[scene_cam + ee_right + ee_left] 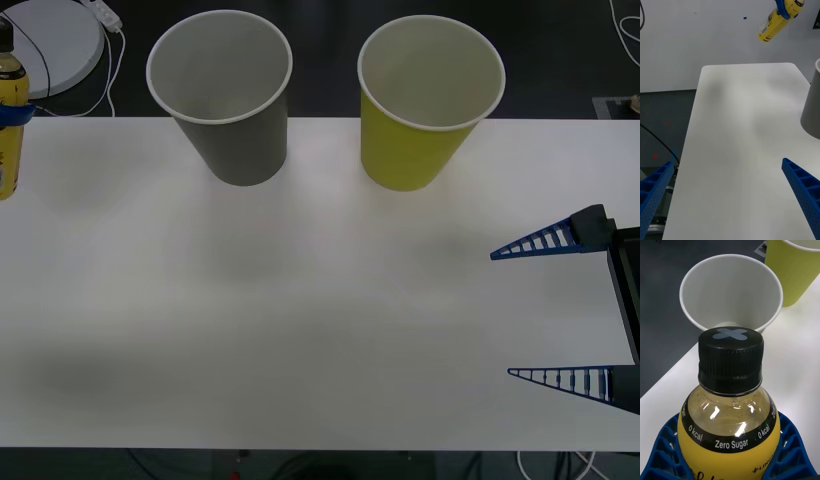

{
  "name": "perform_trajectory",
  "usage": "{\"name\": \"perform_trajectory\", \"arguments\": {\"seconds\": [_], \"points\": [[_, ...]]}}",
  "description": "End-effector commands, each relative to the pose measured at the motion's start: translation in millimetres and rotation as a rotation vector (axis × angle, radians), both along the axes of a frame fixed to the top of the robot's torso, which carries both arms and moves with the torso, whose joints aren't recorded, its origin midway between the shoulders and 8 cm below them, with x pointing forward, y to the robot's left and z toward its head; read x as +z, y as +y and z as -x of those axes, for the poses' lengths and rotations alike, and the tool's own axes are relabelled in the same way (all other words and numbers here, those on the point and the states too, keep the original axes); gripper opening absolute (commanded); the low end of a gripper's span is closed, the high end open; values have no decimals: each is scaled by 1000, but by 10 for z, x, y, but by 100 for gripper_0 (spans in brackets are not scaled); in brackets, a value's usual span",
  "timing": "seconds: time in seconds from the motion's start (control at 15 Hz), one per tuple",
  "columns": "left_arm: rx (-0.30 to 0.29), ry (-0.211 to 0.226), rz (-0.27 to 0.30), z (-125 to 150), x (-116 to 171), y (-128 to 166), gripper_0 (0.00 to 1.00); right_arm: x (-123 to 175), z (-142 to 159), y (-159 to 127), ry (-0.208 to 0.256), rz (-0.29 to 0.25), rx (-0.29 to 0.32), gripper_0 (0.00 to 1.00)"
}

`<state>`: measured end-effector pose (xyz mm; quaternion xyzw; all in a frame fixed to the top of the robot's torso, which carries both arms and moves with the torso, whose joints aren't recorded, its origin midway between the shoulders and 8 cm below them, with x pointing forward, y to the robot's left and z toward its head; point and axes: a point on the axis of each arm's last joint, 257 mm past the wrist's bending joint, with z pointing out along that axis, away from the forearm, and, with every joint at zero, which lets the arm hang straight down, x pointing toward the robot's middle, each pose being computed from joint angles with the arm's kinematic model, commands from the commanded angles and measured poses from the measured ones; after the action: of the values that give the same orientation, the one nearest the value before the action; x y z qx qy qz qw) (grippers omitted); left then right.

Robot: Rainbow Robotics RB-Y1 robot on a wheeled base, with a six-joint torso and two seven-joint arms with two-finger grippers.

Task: Put the can into the green bin and the plastic bottle into the gray bin

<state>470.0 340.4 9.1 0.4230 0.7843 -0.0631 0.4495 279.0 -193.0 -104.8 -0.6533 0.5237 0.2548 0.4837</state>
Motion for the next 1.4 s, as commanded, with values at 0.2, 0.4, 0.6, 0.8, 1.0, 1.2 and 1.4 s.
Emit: {"name": "perform_trajectory", "arguments": {"seconds": [0.2, 0.4, 0.6, 0.8, 1.0, 1.2, 1.4], "points": [[-36, 34, -29, -199, 86, -221, 0, 0, 0, 0, 0, 0, 0, 100], [-47, 52, -41, -296, 167, -318, 0, 0, 0, 0, 0, 0, 0, 100], [-54, 58, -52, -395, 230, -441, 0, 0, 0, 0, 0, 0, 0, 100], [-71, 94, -96, -434, 290, -518, 0, 0, 0, 0, 0, 0, 0, 100], [-84, 124, -129, -476, 328, -607, 0, 0, 0, 0, 0, 0, 0, 100], [-89, 128, -135, -581, 371, -727, 0, 0, 0, 0, 0, 0, 0, 100], [-97, 137, -135, -686, 409, -866, 0, 0, 0, 0, 0, 0, 0, 100]]}}
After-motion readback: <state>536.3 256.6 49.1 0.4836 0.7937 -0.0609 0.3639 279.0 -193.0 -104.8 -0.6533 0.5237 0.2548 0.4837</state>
